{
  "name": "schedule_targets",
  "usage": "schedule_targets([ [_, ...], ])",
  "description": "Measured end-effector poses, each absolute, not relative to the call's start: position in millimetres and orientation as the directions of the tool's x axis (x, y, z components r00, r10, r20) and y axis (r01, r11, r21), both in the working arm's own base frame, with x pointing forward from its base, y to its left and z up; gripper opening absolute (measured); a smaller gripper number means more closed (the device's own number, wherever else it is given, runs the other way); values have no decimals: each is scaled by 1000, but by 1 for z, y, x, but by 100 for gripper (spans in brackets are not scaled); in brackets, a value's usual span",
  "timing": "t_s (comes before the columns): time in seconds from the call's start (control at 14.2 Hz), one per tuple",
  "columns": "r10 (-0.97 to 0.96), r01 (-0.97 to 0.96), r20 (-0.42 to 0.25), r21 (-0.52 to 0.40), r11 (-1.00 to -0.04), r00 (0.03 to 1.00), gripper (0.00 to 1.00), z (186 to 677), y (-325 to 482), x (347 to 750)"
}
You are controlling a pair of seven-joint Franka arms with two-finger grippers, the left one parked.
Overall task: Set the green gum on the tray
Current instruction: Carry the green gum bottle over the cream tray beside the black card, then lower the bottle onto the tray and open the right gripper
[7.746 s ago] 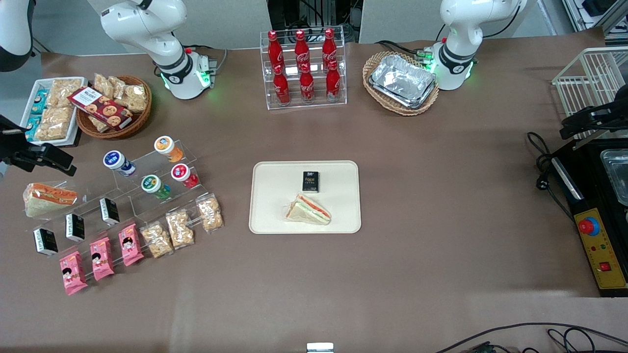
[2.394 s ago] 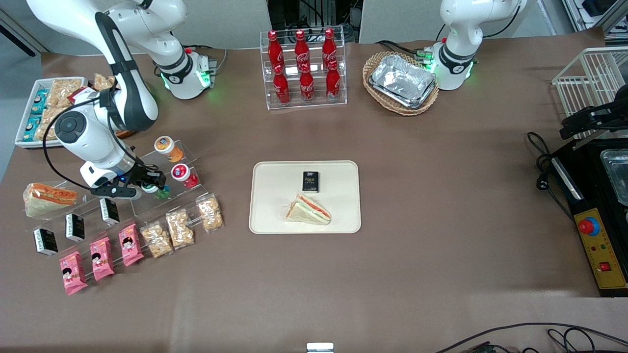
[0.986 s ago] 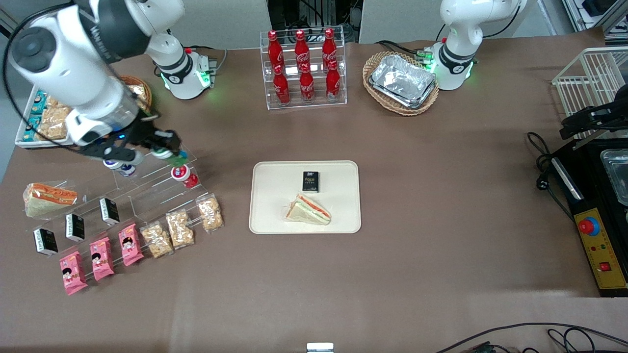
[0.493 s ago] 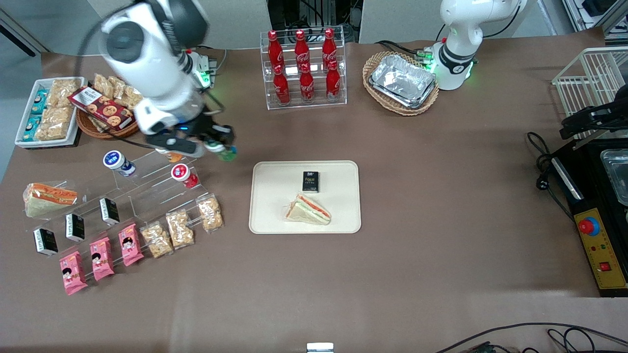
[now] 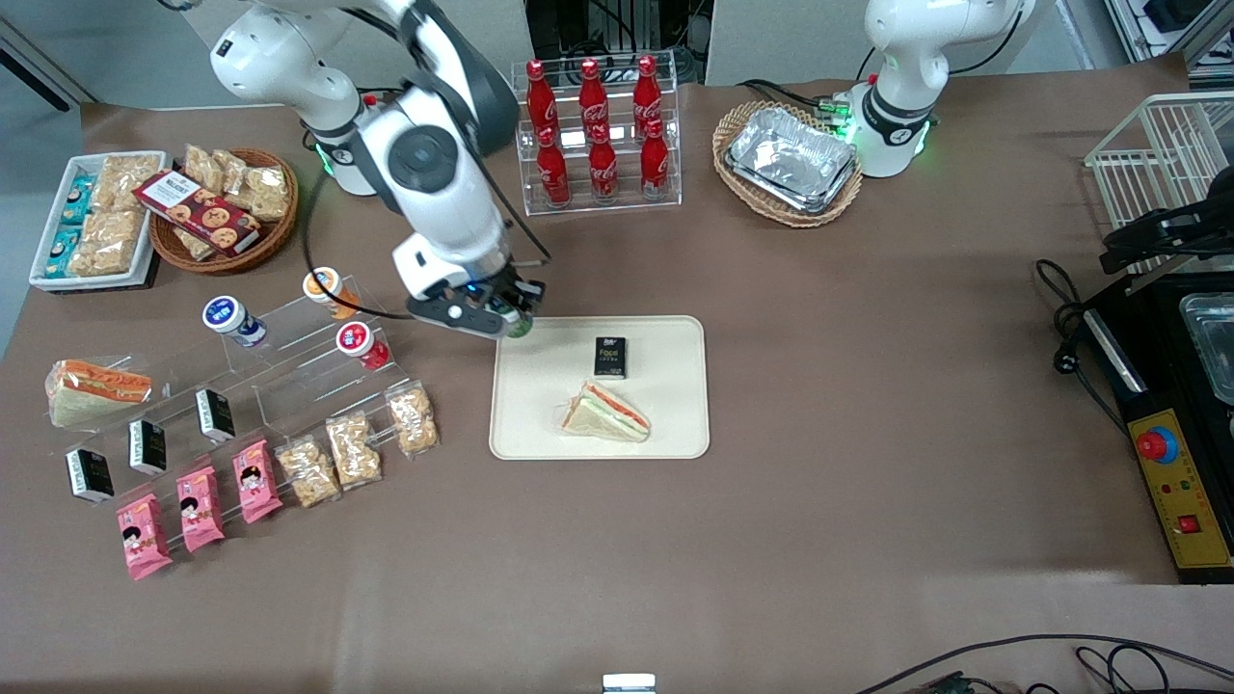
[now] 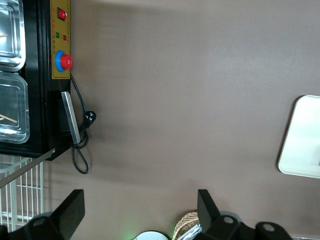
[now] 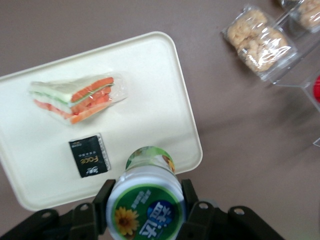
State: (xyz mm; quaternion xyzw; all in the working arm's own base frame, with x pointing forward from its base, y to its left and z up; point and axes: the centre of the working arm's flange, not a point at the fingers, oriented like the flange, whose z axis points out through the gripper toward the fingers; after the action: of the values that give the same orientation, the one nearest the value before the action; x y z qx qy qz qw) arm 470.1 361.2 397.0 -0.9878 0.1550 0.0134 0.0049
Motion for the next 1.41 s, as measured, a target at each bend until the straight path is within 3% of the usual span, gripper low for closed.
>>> schedule_targets([
  [0.56,-298,-299,10,40,-954,954,59,279,381,464],
  [0.77,-306,-307,31,31,-951,952,59,260,377,465],
  [1.41,-367,-367,13,-10,-930,930,61,227,380,460],
])
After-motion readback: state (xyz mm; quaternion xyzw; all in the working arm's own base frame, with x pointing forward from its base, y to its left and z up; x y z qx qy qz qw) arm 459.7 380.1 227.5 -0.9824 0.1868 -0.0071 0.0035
